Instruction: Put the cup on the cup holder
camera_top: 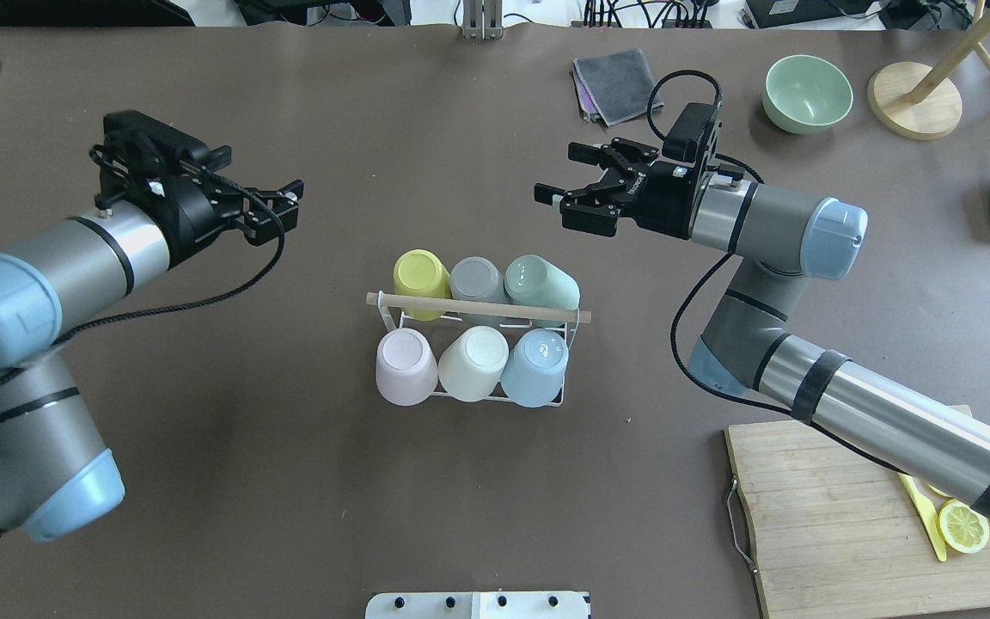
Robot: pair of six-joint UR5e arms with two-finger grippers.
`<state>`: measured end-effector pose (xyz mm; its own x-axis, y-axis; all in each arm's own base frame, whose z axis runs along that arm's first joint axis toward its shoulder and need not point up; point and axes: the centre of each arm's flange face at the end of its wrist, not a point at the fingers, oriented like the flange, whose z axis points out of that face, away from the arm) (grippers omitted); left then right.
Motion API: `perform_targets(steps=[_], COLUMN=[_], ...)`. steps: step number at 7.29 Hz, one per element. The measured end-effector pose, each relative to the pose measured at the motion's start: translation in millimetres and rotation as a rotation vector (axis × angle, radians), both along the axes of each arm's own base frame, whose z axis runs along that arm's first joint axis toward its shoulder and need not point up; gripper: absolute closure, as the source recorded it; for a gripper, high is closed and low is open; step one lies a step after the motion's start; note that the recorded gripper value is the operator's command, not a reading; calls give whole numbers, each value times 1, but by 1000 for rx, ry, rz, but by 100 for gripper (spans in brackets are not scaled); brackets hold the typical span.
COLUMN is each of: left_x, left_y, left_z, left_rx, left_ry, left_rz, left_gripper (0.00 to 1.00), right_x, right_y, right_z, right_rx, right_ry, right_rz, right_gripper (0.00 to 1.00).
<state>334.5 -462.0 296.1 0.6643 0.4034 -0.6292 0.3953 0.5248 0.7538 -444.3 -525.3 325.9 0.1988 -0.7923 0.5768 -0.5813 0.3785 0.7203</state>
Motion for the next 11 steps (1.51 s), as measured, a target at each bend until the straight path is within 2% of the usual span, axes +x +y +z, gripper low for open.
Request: perform_targets(steps=[2, 4, 6, 7, 8, 10, 11], left_x=[-64, -155, -243, -283, -317, -350, -354], left_y=[-49, -86, -91, -85, -77, -68, -65], left_z=[41, 110, 200, 248, 290, 338, 346], left_rx=[-235, -552, -862, -952, -991, -959, -948], left_ry=[-42, -58, 11, 35, 14, -122, -158], left_rz=[59, 114, 128, 134, 159, 300, 350], left_gripper=[2, 2, 2, 2, 2, 2, 2], right_x=[13, 32, 54, 69, 91, 158, 192], right_y=[-25, -42, -42, -37, -35, -26, -8], right_z=[-5, 1, 1, 2, 0, -3, 12], right_rx=[-101, -217, -375, -459, -549, -747, -842], right_ry=[106, 225, 392, 469, 531, 640, 694], right_rz=[53, 101, 134, 127, 98, 33, 22], right_gripper=[0, 0, 0, 0, 0, 0, 0])
